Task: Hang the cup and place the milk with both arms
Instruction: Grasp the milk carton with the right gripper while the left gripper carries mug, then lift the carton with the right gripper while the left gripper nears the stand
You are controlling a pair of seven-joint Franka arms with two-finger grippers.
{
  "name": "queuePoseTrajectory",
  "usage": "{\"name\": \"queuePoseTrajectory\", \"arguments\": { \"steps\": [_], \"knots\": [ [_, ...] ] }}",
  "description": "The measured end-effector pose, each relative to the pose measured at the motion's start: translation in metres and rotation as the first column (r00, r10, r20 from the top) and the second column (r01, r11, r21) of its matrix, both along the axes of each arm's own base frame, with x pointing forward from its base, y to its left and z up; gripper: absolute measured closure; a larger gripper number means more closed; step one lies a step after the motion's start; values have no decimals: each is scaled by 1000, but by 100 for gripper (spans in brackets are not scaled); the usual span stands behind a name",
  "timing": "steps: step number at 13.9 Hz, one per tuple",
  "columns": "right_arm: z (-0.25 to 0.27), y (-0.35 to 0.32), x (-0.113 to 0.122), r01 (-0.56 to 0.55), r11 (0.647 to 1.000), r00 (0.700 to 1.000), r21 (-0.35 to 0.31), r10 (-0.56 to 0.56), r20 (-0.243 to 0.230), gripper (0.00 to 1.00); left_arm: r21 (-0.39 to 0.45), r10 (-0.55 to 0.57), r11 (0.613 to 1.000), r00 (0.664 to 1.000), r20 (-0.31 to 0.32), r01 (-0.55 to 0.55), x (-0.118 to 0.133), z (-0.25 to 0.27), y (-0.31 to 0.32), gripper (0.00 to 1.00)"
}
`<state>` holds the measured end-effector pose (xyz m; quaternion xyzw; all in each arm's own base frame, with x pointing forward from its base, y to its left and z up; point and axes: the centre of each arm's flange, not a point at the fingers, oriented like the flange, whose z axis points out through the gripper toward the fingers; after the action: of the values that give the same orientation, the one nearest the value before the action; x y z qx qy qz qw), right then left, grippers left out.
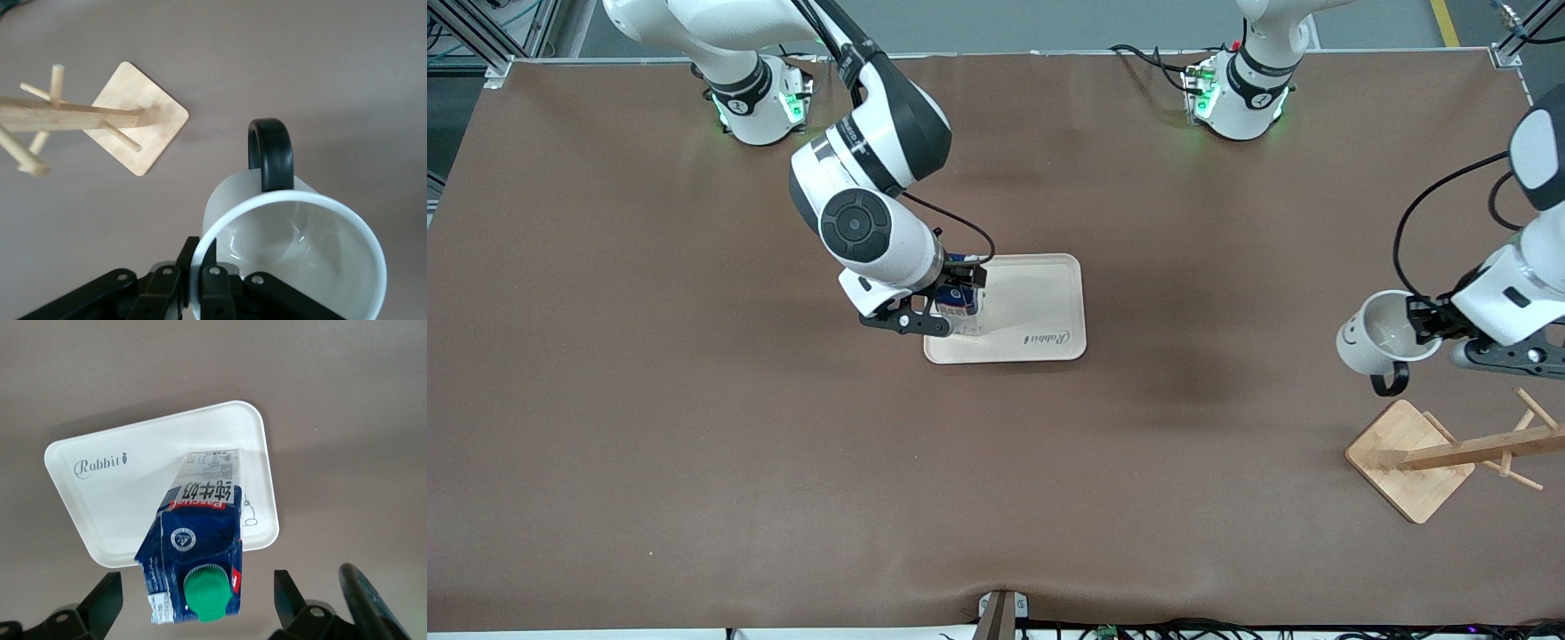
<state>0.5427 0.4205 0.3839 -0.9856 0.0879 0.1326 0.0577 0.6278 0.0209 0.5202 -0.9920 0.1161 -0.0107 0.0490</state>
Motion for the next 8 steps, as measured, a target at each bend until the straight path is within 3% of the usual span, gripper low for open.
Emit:
{"name": "queuePoseTrajectory", "arguments": {
  "steps": [8],
  "knots": [
    [-28, 22, -26, -40, 999, 999, -19, 40, 6, 0, 7, -112, 994, 994, -11, 112, -5, 8, 78, 94]
  ]
}}
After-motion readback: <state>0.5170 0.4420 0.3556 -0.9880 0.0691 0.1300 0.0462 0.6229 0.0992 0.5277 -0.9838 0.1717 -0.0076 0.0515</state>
